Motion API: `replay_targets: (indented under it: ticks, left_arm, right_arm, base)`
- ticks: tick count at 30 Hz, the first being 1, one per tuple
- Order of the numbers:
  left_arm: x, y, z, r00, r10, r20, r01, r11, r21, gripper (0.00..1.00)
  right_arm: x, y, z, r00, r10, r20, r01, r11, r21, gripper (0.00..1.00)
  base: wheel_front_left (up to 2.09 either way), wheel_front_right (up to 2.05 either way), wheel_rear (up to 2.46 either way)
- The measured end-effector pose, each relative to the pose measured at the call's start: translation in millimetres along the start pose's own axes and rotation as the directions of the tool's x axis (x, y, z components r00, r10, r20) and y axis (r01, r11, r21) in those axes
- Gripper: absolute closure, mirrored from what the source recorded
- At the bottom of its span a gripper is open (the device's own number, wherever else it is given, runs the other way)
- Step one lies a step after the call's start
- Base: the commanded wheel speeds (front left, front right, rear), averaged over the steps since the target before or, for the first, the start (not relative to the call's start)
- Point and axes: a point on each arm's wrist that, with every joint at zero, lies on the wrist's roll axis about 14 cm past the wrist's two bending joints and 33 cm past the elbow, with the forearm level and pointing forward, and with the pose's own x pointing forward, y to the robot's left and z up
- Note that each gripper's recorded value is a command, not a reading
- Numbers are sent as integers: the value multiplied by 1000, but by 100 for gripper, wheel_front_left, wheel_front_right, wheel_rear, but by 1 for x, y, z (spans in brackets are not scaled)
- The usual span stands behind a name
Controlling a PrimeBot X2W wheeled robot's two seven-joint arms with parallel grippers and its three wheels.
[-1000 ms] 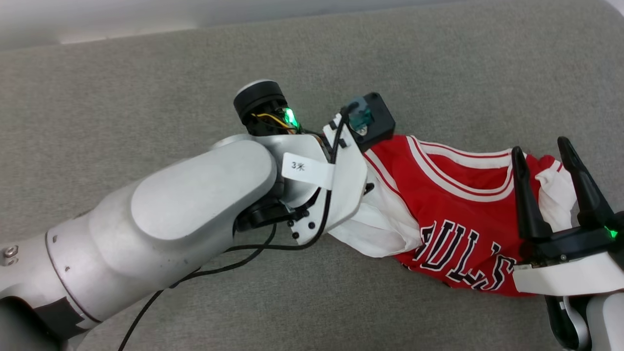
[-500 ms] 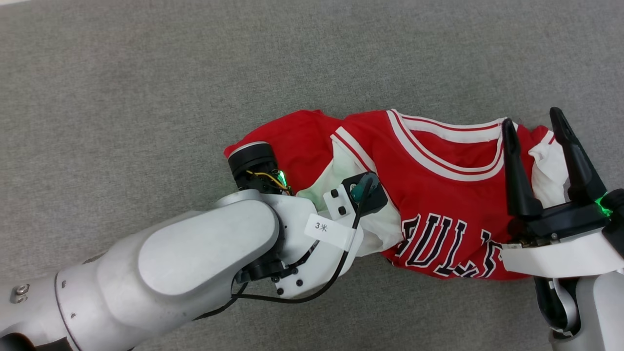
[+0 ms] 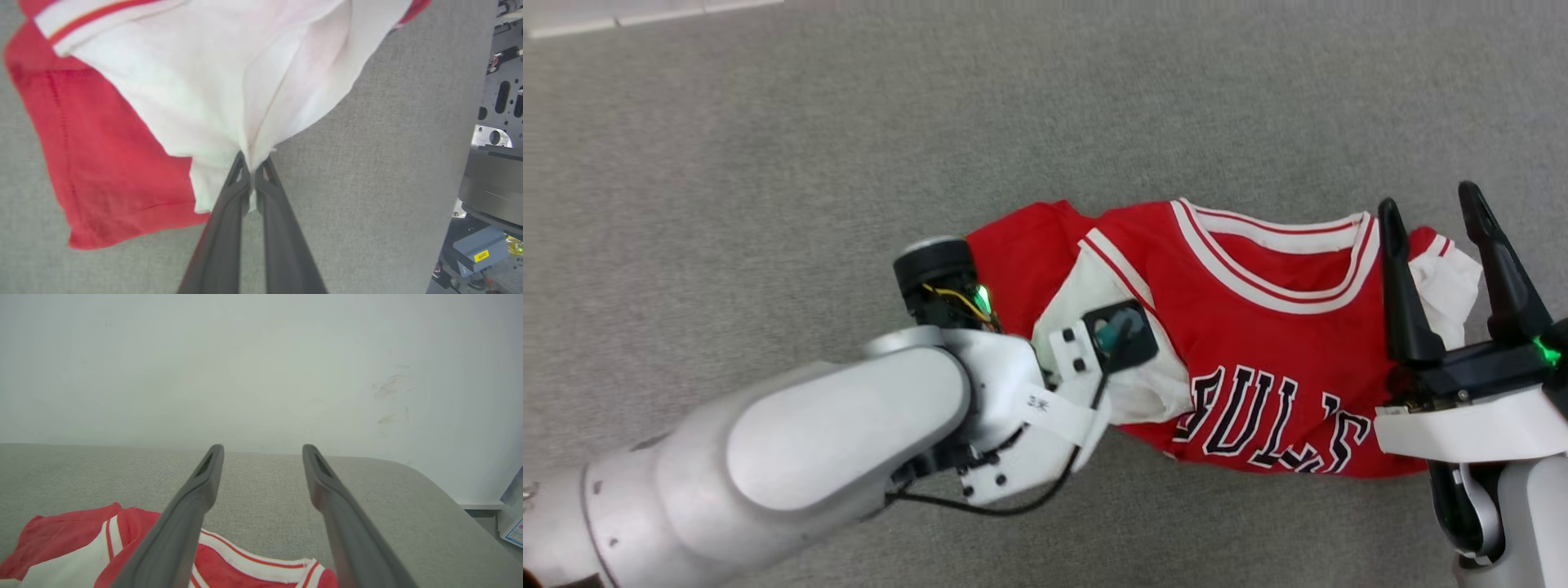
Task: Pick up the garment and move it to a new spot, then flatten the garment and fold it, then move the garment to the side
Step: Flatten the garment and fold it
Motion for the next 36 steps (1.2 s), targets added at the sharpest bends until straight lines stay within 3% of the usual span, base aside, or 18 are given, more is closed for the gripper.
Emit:
replay_targets:
  ticks: [6, 11, 14, 18, 24, 28, 29, 30, 36]
  left_arm:
    - [-48, 41, -4, 976, 199, 90, -197, 980, -29, 100]
    - [-91, 77, -50, 926, 375, 45, -369, 923, -111, 100]
    - [-108, 84, -87, 903, 430, -7, -426, 890, -165, 100]
    - [-112, 71, -139, 900, 429, -78, -433, 860, -269, 100]
    - [-93, 26, -208, 921, 342, -186, -389, 814, -432, 100]
    - [-85, 8, -217, 932, 314, -181, -361, 778, -513, 100]
    - [-85, 6, -217, 932, 319, -173, -362, 770, -526, 56]
    - [-86, 5, -217, 930, 328, -164, -364, 765, -532, 0]
    - [-110, 13, -199, 909, 405, -101, -392, 742, -544, 0]
  right_arm:
    - [-6, 7, 14, 999, 14, 33, -15, 1000, 16, 0]
    - [-4, 22, 24, 997, 53, 64, -55, 998, 36, 0]
    - [-6, 27, 26, 996, 65, 68, -68, 997, 41, 0]
    - [-10, 29, 28, 995, 68, 72, -71, 996, 48, 0]
    - [-14, 30, 25, 996, 64, 62, -68, 996, 55, 0]
    - [-17, 31, 22, 997, 66, 51, -69, 996, 60, 0]
    - [-17, 31, 22, 996, 67, 51, -70, 996, 60, 0]
    - [-17, 33, 22, 996, 70, 52, -73, 995, 62, 0]
    - [-20, 37, 31, 994, 83, 70, -88, 994, 65, 0]
  base:
    - [0, 0, 0]
    - [0, 0, 0]
    - [0, 0, 0]
    - [0, 0, 0]
    - [0, 0, 0]
    - [0, 0, 0]
    - [0, 0, 0]
    - [0, 0, 0]
    - [0, 0, 0]
